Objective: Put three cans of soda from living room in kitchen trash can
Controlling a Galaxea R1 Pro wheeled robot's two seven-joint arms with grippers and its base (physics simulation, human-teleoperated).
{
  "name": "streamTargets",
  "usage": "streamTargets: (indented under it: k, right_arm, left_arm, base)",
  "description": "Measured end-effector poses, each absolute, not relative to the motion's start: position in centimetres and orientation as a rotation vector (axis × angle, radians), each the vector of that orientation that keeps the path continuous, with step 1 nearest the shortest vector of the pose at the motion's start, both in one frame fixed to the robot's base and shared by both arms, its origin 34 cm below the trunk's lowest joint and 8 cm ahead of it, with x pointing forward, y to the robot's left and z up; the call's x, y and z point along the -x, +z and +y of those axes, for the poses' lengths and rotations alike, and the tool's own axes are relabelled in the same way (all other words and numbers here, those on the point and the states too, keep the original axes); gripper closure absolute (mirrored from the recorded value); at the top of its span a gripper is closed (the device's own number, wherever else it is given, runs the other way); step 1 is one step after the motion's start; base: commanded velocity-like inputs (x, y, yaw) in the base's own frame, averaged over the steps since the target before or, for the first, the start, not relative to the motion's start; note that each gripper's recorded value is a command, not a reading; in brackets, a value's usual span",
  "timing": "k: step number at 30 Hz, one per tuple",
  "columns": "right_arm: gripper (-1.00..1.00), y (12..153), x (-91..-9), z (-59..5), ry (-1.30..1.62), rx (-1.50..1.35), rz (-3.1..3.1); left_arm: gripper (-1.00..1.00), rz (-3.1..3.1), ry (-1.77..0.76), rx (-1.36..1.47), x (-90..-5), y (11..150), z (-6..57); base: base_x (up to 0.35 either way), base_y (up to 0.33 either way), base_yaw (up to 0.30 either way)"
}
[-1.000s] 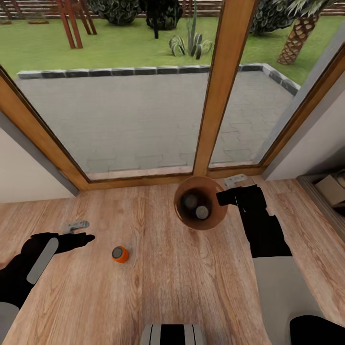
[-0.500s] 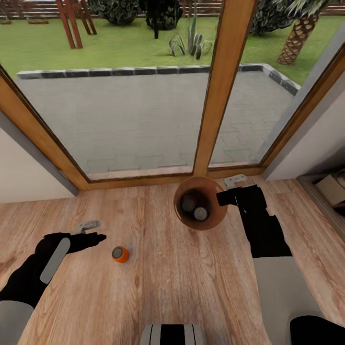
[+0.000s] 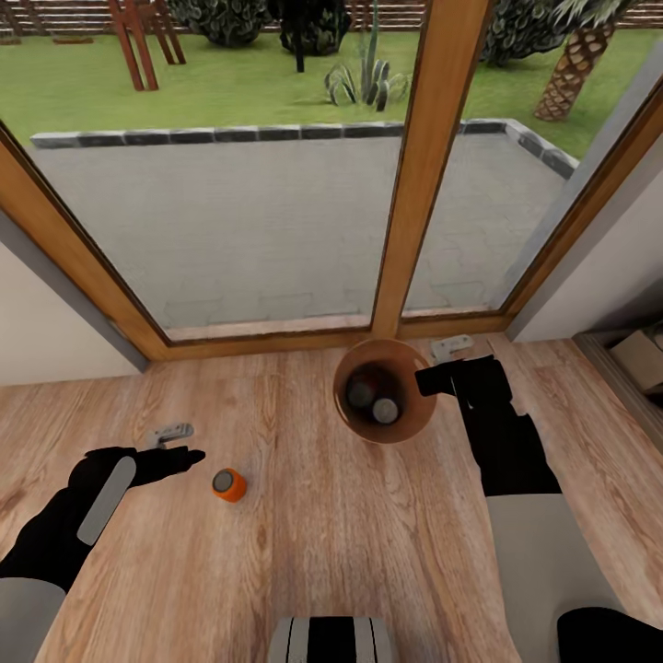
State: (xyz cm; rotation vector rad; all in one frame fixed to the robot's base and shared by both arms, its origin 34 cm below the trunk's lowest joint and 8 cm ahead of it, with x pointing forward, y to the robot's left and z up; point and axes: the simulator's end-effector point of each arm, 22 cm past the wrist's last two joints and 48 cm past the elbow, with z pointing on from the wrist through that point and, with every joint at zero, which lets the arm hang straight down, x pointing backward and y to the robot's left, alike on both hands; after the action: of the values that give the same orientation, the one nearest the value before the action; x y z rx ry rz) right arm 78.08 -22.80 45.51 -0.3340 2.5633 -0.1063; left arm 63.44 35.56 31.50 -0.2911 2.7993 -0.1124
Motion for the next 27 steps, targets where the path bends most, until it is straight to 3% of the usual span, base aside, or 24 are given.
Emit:
streamTargets:
  k: [27]
  right_arm:
    - [1.0, 39.6, -78.5, -22.0, -0.014, 0.359, 2.556]
  left_arm:
    - [-1.0, 2.84, -0.108, 0.297, -60.8, 23.6, 35.5]
  base:
    - [0.0, 0.0, 0.0]
